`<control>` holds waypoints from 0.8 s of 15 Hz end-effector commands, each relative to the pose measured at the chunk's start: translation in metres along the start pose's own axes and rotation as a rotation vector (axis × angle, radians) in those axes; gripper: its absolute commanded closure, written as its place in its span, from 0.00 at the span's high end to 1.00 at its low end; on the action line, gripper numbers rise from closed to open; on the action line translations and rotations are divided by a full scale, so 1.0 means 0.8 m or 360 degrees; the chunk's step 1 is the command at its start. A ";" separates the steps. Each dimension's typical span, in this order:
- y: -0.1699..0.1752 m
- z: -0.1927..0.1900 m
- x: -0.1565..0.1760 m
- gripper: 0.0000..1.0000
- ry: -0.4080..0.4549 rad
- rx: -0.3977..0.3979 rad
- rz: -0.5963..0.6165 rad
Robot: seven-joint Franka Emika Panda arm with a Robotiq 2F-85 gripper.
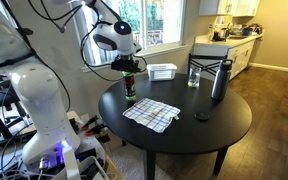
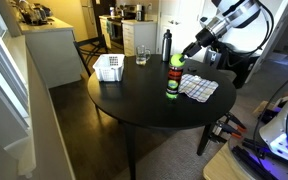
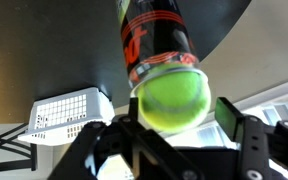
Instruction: Put the ball in the container
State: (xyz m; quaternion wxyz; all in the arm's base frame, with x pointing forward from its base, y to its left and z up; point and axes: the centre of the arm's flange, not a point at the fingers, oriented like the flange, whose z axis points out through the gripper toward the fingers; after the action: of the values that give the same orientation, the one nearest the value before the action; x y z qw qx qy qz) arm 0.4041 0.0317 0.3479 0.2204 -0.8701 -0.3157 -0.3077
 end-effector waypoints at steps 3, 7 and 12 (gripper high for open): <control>-0.004 -0.002 -0.005 1.00 0.0018 -0.0036 0.0004; -0.003 -0.003 -0.004 1.00 0.0028 -0.0040 0.0008; 0.003 -0.002 -0.001 1.00 0.0010 -0.0006 0.0015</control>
State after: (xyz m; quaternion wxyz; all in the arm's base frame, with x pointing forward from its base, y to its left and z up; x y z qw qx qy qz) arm 0.4043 0.0288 0.3484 0.2212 -0.8710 -0.3102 -0.3102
